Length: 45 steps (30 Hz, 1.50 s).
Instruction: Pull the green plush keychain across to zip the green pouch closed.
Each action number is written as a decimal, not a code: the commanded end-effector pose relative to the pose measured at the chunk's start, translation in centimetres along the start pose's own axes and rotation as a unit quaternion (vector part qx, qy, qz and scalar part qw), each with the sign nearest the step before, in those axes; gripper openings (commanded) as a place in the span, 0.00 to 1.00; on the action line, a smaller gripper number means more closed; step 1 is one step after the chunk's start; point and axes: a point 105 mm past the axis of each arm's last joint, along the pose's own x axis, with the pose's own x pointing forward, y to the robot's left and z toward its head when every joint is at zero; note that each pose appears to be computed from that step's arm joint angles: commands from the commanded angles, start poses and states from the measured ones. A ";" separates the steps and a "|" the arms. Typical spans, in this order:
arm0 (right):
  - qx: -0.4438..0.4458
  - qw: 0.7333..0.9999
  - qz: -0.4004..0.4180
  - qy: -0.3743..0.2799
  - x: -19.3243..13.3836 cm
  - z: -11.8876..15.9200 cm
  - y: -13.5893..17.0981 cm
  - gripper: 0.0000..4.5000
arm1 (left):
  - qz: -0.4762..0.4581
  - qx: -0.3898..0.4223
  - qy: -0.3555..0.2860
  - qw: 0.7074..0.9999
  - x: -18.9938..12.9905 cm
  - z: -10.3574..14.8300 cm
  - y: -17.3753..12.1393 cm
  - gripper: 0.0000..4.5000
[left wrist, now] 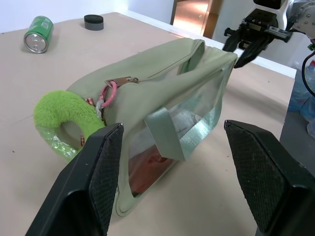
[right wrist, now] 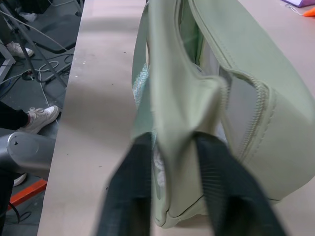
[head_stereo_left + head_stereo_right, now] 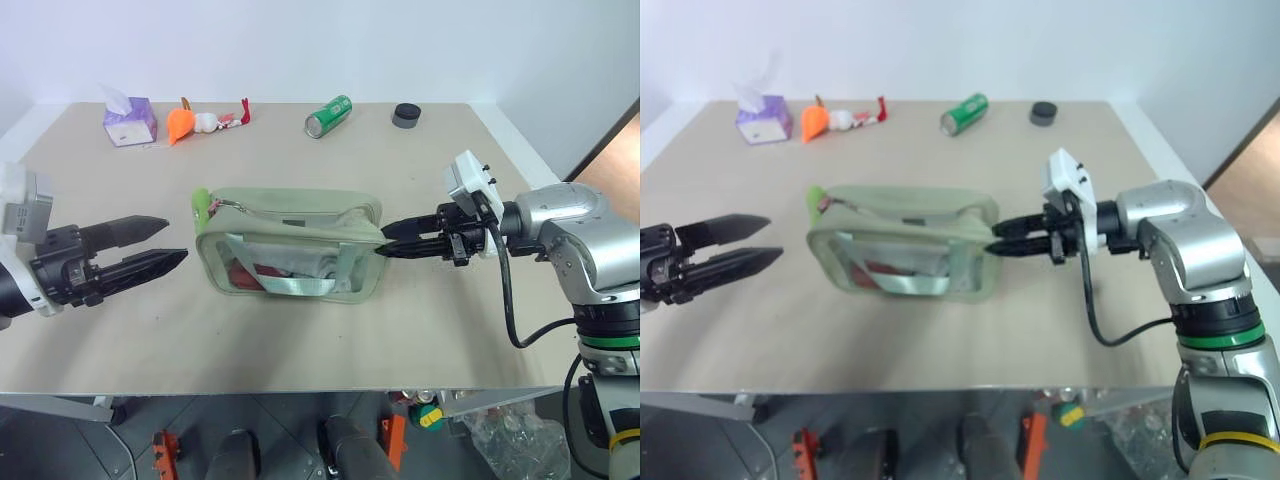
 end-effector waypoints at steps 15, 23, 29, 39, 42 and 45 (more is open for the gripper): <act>-0.029 0.999 -0.010 -0.011 0.4 1.5 -0.6 0.01 | 0.154 -0.052 -0.026 0.986 -1.1 -1.9 6.6 0.75; -0.030 0.999 -0.010 -0.007 0.4 1.2 -0.2 0.01 | 0.152 -0.078 -0.040 0.985 1.0 -3.2 7.5 0.75; -0.028 0.999 -0.014 -0.008 0.2 1.3 -0.1 0.01 | 0.163 -0.092 -0.049 0.981 2.5 -3.9 9.0 0.75; -0.028 0.999 -0.023 -0.004 -0.1 1.3 0.1 0.01 | 0.136 -0.112 -0.050 0.983 4.8 -4.4 9.4 0.75; -0.026 0.999 -0.025 -0.004 -0.2 1.3 0.2 0.00 | 0.136 -0.119 -0.054 0.982 5.0 -4.4 9.5 0.70; -0.025 0.999 -0.028 -0.004 -0.2 1.2 0.1 0.00 | 0.135 -0.126 -0.065 0.981 5.0 -4.2 9.6 0.50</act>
